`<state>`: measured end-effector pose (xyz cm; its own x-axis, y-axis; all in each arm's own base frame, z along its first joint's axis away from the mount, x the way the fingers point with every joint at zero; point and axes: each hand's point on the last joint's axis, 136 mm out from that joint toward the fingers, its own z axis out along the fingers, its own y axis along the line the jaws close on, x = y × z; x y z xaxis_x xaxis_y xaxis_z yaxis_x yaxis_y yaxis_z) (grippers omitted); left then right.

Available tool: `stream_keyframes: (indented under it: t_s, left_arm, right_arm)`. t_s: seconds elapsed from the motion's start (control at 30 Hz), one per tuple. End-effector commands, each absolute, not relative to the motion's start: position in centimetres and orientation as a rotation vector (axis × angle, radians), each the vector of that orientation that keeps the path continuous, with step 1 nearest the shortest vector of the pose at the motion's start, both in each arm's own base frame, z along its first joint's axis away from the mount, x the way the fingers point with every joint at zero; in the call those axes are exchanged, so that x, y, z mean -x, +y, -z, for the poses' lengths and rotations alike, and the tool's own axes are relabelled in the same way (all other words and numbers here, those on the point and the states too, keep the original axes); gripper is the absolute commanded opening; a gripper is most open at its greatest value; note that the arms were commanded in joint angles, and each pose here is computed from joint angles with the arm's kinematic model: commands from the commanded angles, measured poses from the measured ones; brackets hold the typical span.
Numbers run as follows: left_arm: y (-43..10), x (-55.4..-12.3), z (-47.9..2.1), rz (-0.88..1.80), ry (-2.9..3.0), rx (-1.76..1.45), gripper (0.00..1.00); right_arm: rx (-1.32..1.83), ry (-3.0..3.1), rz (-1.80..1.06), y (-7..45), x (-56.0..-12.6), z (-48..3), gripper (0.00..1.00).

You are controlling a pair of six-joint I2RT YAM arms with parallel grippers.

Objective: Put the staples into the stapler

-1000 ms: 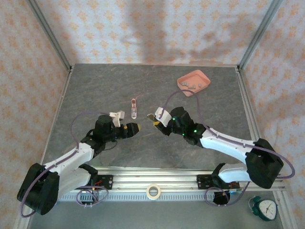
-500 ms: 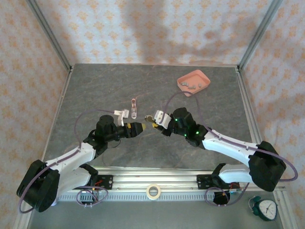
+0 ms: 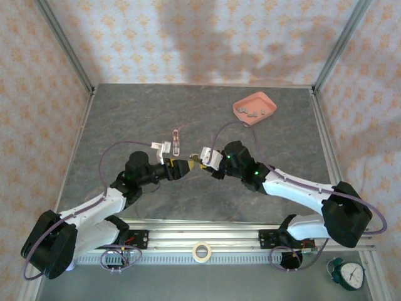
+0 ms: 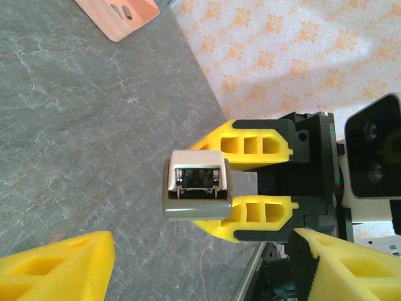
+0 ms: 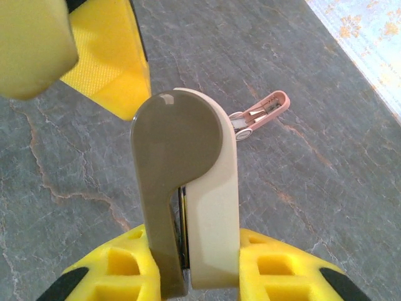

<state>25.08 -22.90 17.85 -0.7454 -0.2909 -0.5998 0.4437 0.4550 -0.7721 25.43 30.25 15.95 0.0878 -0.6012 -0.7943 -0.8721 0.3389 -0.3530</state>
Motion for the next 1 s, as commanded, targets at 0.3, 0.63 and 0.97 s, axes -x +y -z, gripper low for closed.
stream_keyframes:
  t_s: [0.3,0.63,0.97]
  left_arm:
    - [-24.4,-26.3,-20.2,1.348,1.931,-0.21,0.67]
    - [-25.1,-27.2,-20.3,1.376,1.909,-0.183,0.56]
    - [-25.6,-27.2,-20.4,1.34,1.888,-0.279,0.12]
  right_arm:
    - [1.383,1.508,-0.398,31.9,-25.1,-19.1,0.18]
    - [1.378,1.5,-0.428,32.2,-24.9,-19.3,0.18]
    - [1.323,1.553,-0.419,31.7,-25.3,-19.4,0.32]
